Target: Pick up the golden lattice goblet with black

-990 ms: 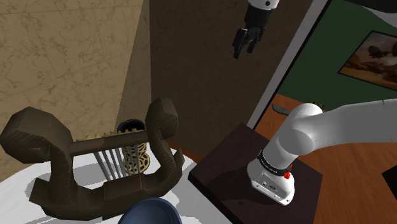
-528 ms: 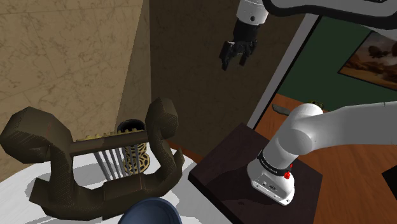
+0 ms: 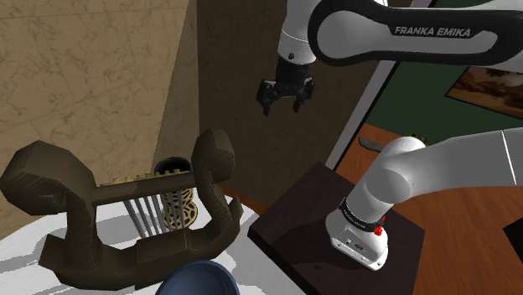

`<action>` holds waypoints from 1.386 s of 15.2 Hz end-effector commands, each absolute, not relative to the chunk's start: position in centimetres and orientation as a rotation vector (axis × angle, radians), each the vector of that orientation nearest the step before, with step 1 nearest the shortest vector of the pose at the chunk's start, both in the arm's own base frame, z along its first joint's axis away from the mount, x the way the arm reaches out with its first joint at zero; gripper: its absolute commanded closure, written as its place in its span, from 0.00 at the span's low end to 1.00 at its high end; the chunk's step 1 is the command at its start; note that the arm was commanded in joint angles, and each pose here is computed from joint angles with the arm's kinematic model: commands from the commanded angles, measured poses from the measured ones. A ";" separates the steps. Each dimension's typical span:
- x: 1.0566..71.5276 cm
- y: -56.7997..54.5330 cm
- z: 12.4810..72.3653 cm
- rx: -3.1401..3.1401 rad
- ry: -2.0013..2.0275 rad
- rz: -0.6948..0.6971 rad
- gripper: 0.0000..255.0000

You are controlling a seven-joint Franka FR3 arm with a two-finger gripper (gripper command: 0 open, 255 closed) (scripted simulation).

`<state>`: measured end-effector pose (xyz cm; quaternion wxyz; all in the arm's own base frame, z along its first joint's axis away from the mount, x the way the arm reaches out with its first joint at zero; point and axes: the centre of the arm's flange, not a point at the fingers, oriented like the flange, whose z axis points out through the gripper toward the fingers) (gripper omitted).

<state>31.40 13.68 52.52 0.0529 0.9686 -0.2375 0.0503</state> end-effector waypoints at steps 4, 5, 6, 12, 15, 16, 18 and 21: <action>33.4 19.3 48.8 2.873 -0.959 0.178 0.00; 34.0 20.2 48.1 2.857 -1.004 0.183 0.00; 34.5 21.2 47.4 2.840 -1.049 0.188 0.00; 38.6 26.6 43.0 2.725 -1.312 0.215 0.00; 41.1 29.0 40.8 2.658 -1.439 0.228 0.00; 42.0 29.8 40.1 2.635 -1.480 0.232 0.00; 43.8 31.2 38.7 2.586 -1.563 0.240 0.00; 46.7 33.1 36.7 2.508 -1.683 0.252 0.00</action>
